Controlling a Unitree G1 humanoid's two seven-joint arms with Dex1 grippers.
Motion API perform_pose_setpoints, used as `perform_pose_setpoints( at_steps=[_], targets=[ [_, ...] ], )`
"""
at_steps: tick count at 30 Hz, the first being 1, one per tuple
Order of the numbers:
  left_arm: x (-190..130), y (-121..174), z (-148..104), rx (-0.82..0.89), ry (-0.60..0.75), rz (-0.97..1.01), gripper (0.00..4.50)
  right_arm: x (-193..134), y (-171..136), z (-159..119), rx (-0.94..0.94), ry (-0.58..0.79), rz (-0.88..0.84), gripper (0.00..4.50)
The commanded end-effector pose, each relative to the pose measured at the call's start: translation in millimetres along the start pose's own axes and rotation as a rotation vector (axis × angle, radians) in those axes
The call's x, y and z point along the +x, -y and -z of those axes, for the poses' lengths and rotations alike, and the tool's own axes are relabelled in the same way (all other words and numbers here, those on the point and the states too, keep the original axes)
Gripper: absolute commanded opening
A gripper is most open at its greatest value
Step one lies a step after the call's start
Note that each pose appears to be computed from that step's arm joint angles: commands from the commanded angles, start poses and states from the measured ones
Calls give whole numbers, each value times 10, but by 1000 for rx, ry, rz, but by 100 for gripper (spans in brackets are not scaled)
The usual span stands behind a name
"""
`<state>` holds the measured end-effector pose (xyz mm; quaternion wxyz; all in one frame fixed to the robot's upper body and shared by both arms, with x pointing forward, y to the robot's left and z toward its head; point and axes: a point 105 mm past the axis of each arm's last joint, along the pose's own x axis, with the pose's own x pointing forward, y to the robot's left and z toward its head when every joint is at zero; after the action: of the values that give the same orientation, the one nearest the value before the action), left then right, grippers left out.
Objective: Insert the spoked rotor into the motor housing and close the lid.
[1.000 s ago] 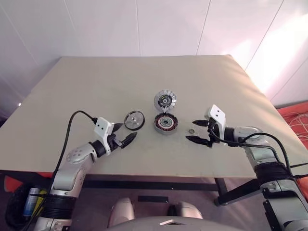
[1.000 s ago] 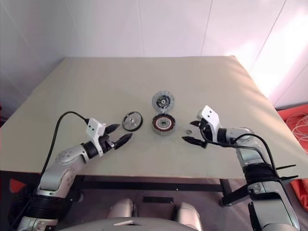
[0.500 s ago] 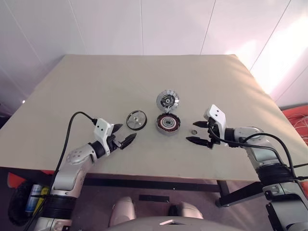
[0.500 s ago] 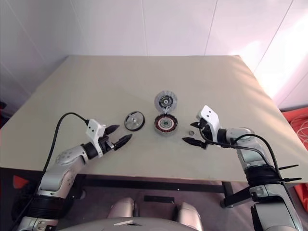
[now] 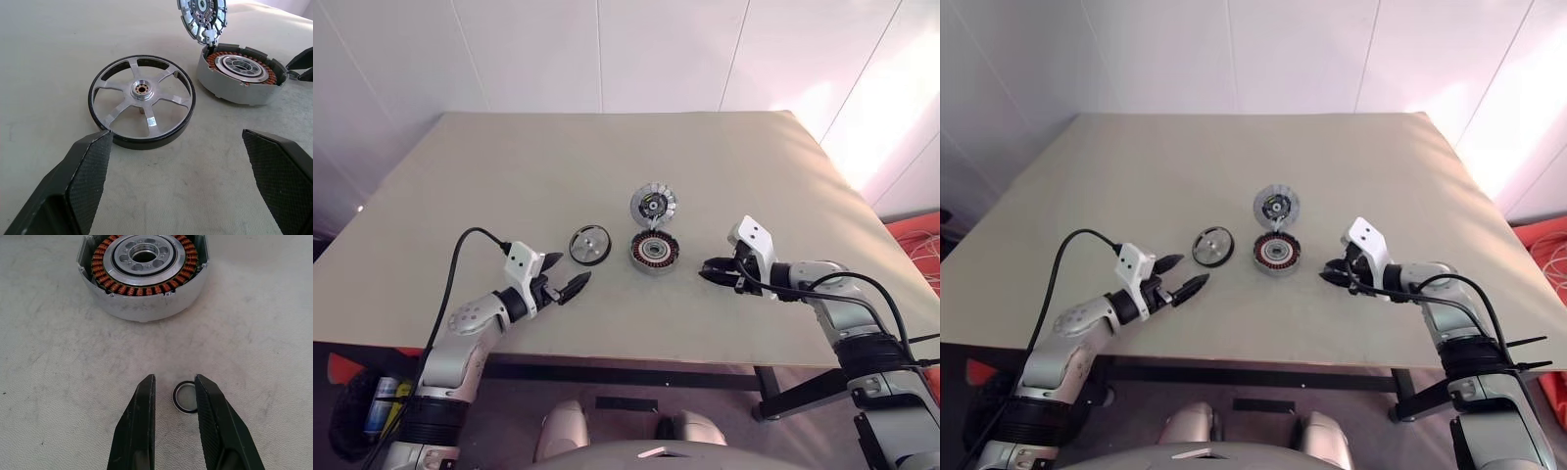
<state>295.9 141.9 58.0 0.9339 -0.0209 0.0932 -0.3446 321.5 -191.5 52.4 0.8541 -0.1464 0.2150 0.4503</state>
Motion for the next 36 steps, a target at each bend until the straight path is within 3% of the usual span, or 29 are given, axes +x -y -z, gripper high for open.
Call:
perform_pose_setpoints(
  at_steps=[1,4,6,9,31,36],
  targets=[
    [-3,10,-112,31,35,2,450,-30,63,-162,-24,47,14,137],
    [0,11,-117,30,35,2,450,-34,98,-188,-8,57,27,153],
    [2,8,-120,30,35,2,450,-32,109,-196,-26,56,33,195],
    [6,2,-131,29,37,-1,450,-24,132,-180,-50,47,49,295],
    [-4,-6,-164,47,33,-6,450,22,111,104,-12,-4,37,295],
    [-2,-12,-168,50,34,-8,450,19,107,129,-2,-6,31,140]
  ],
)
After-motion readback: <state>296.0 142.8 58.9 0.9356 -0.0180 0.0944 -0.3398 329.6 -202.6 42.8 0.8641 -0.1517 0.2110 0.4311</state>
